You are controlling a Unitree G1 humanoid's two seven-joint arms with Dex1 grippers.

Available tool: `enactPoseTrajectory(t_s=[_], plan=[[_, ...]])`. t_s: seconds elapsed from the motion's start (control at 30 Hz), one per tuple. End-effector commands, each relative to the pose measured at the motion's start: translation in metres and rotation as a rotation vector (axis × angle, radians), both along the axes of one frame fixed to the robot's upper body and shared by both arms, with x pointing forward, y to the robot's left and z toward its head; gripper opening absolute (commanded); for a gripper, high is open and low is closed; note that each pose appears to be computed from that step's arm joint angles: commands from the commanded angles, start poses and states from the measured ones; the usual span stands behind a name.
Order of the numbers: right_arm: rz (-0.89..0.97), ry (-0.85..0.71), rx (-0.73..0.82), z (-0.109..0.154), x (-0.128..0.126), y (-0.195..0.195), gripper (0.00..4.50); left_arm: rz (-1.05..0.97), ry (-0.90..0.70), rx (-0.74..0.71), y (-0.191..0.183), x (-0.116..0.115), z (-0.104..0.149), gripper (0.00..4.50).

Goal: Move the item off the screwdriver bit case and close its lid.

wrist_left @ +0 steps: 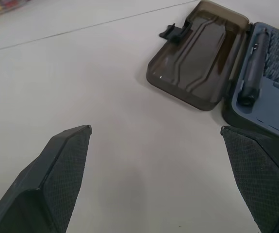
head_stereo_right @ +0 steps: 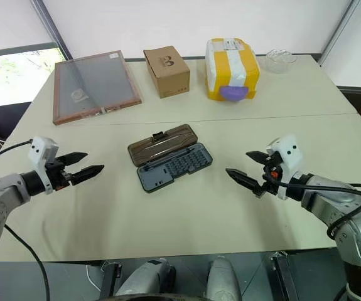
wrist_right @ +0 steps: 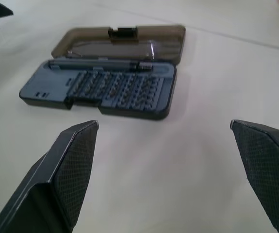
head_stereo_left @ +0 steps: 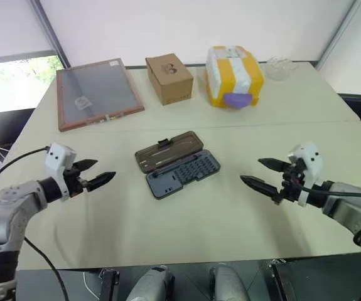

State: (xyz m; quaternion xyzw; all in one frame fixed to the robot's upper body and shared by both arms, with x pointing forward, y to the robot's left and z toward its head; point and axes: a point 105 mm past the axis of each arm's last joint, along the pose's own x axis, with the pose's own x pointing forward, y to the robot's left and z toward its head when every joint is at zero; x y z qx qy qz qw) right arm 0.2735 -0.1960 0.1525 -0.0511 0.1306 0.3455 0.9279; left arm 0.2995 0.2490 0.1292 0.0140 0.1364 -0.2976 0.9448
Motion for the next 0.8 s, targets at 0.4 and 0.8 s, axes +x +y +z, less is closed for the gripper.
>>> enactPoseTrajectory(t_s=[0.4, 0.8], plan=[[0.014, -0.030, -0.010, 0.005, -0.002, -0.004, 4.50, -0.023, -0.067, -0.028, -0.009, 0.000, 0.016, 4.45], [-0.005, -0.029, -0.021, 0.004, -0.004, -0.006, 4.50, 0.000, -0.083, 0.017, -0.003, 0.012, 0.014, 4.45]])
